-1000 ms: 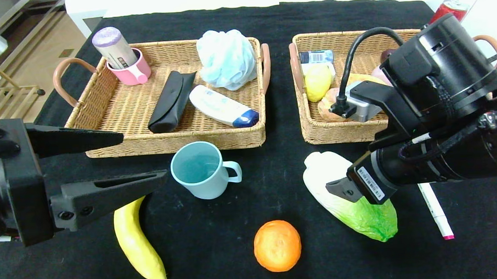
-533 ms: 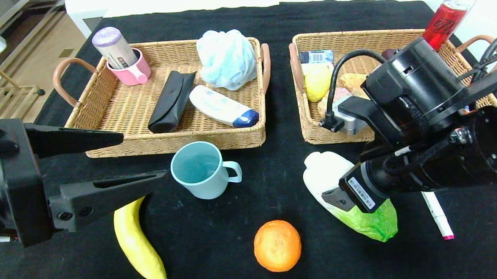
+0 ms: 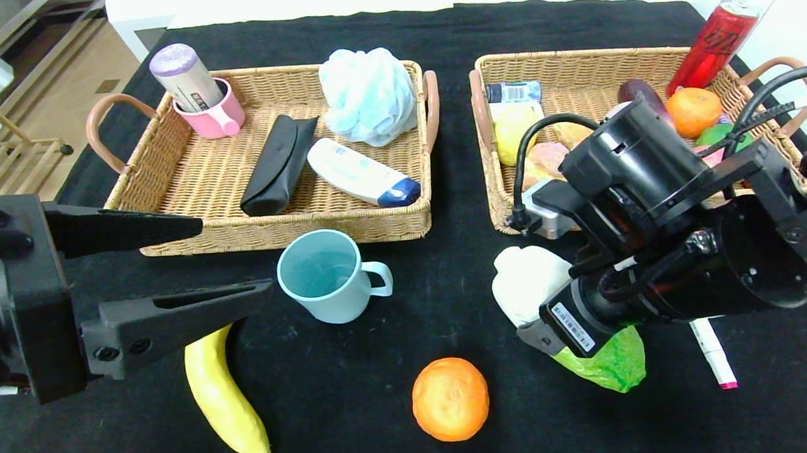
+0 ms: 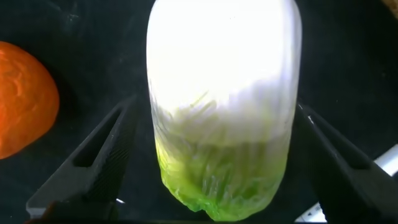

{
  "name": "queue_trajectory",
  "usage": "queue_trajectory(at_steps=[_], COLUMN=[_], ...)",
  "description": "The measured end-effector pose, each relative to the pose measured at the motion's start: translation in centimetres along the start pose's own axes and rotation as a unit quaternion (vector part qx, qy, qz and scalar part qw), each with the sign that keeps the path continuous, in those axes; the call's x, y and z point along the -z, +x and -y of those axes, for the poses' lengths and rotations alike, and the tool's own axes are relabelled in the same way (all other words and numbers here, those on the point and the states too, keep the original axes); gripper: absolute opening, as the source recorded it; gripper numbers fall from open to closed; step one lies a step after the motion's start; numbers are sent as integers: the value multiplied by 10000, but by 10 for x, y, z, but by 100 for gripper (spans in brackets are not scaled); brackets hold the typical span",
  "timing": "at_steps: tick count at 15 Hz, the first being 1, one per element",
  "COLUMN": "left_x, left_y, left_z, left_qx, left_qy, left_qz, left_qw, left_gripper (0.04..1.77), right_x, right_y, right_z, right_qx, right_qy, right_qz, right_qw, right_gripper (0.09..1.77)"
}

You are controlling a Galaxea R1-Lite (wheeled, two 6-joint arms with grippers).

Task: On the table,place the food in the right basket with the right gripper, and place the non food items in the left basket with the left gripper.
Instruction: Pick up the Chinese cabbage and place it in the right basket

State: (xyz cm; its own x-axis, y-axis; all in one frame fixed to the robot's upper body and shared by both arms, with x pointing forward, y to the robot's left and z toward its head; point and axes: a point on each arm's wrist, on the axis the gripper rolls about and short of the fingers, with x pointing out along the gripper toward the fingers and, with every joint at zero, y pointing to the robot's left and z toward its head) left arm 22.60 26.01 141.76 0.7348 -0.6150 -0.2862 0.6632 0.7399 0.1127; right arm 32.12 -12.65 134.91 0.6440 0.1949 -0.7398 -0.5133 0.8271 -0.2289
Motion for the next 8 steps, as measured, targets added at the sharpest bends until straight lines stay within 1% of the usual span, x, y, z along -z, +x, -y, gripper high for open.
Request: queue_trajectory(at_steps=[8], left_x=[1], left_y=[0], left_z=[0], left_qx=[10], left_qy=[-7], left_qz=[-11], left_qw=[10000], left_gripper=[172], right_x=[0], right_y=[20], right_z=[-4], right_qx=[27], right_qy=[84], right_qz=[-226], right_qw=[9997], right_gripper=[171])
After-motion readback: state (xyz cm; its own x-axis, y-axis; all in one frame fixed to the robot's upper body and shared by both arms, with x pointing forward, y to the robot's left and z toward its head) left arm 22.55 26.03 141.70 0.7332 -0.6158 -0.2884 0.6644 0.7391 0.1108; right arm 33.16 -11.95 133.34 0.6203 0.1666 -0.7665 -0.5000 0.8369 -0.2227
